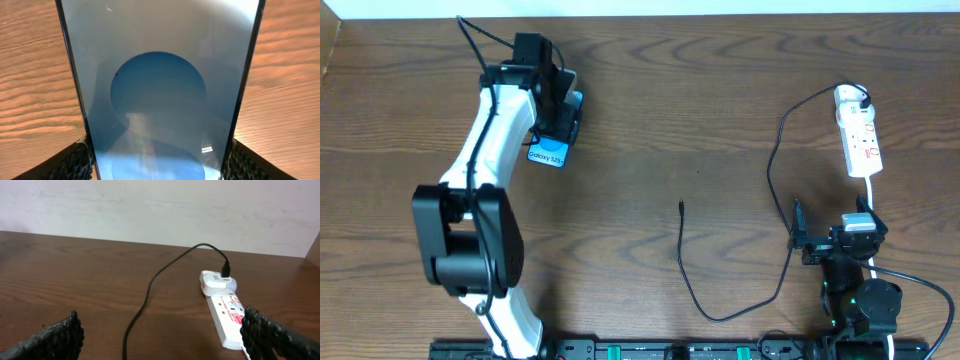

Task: Plug charger to phone and switch on socket
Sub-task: 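Lift the phone with the left gripper and turn it upright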

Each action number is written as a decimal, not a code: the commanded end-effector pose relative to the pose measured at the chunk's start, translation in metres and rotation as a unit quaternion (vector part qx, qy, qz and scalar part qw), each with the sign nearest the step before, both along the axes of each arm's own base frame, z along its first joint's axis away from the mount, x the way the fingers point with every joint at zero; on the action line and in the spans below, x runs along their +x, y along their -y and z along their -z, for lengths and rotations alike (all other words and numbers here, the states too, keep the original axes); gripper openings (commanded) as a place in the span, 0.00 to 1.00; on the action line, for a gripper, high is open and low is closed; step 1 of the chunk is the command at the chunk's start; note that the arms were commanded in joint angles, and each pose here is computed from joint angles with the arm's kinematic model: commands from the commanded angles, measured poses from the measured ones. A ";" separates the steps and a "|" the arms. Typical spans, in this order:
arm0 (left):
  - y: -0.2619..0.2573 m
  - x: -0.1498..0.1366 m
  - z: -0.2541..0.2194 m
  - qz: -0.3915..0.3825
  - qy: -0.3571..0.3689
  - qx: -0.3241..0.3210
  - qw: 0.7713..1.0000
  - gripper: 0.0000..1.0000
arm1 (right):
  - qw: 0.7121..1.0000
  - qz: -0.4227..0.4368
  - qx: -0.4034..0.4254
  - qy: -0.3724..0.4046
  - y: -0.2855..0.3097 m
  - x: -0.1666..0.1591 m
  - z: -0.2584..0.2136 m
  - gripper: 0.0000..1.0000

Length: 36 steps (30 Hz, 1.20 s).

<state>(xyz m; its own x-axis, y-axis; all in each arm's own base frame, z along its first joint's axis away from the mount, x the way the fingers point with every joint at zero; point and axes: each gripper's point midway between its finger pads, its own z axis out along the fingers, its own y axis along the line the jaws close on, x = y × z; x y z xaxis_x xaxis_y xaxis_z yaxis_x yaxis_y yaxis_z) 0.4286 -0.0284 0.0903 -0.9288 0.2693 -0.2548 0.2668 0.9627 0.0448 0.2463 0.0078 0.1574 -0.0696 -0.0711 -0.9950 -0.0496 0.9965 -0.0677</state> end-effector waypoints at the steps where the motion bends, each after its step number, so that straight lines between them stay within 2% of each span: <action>1: 0.025 0.000 -0.015 -0.038 0.007 -0.086 0.996 0.07 | 1.000 0.000 -0.007 0.001 0.000 0.000 0.000 0.99; 4: 0.058 -0.004 -0.024 -0.082 -0.020 -0.200 0.976 0.07 | 1.000 0.000 -0.007 0.001 0.000 0.000 0.000 0.99; 8: 0.096 -0.012 -0.042 -0.124 -0.069 -0.329 0.934 0.08 | 1.000 0.000 -0.007 0.000 0.000 0.000 0.000 0.99; 9: 0.106 -0.015 -0.050 -0.160 -0.098 -0.369 0.910 0.07 | 1.000 0.000 -0.007 0.000 0.000 0.000 0.000 0.99; 10: 0.110 -0.016 -0.053 -0.181 -0.113 -0.384 0.898 0.08 | 1.000 0.000 -0.007 0.001 0.000 0.000 0.000 0.99; 11: 0.119 -0.024 -0.060 -0.249 -0.169 -0.421 0.856 0.07 | 1.000 0.000 -0.007 0.001 0.000 0.000 0.000 0.99; 12: 0.124 -0.028 -0.064 -0.275 -0.197 -0.436 0.834 0.08 | 1.000 0.000 -0.007 0.001 0.000 0.000 0.000 0.99; 13: 0.133 -0.035 -0.074 -0.298 -0.239 -0.462 0.800 0.08 | 1.000 0.000 -0.007 0.001 0.000 0.000 0.000 0.99; 17: 0.154 -0.045 -0.109 -0.254 -0.297 -0.544 0.743 0.07 | 1.000 0.000 -0.007 0.001 0.000 0.000 0.000 0.99; 20: 0.162 -0.052 -0.135 -0.264 -0.363 -0.584 0.676 0.07 | 1.000 0.000 -0.007 0.001 0.000 0.000 0.000 0.99; 21: 0.163 -0.053 -0.137 -0.271 -0.374 -0.586 0.666 0.07 | 1.000 0.000 -0.007 0.001 0.000 0.000 0.000 0.99; 23: 0.164 -0.055 -0.145 -0.309 -0.420 -0.583 0.623 0.07 | 1.000 0.000 -0.007 0.001 0.000 0.000 0.000 0.99; 25: 0.165 -0.057 -0.152 -0.327 -0.451 -0.582 0.593 0.07 | 1.000 0.000 -0.007 0.001 0.000 0.000 0.000 0.99; 29: 0.166 -0.058 -0.159 -0.345 -0.484 -0.577 0.560 0.08 | 1.000 0.000 -0.007 0.001 0.000 0.000 0.000 0.99; 36: 0.167 -0.059 -0.163 -0.350 -0.499 -0.577 0.544 0.07 | 1.000 0.000 -0.007 0.001 0.000 0.000 0.000 0.99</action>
<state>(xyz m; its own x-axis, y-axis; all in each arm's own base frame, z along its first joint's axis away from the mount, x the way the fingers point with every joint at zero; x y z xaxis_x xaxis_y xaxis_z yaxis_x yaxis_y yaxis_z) 0.3751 -0.1933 0.2296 -0.5488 -0.1264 0.8264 -0.8356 0.1123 -0.5377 0.2463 0.0078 0.1574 -0.0696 -0.0711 -0.9950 -0.0496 0.9965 -0.0677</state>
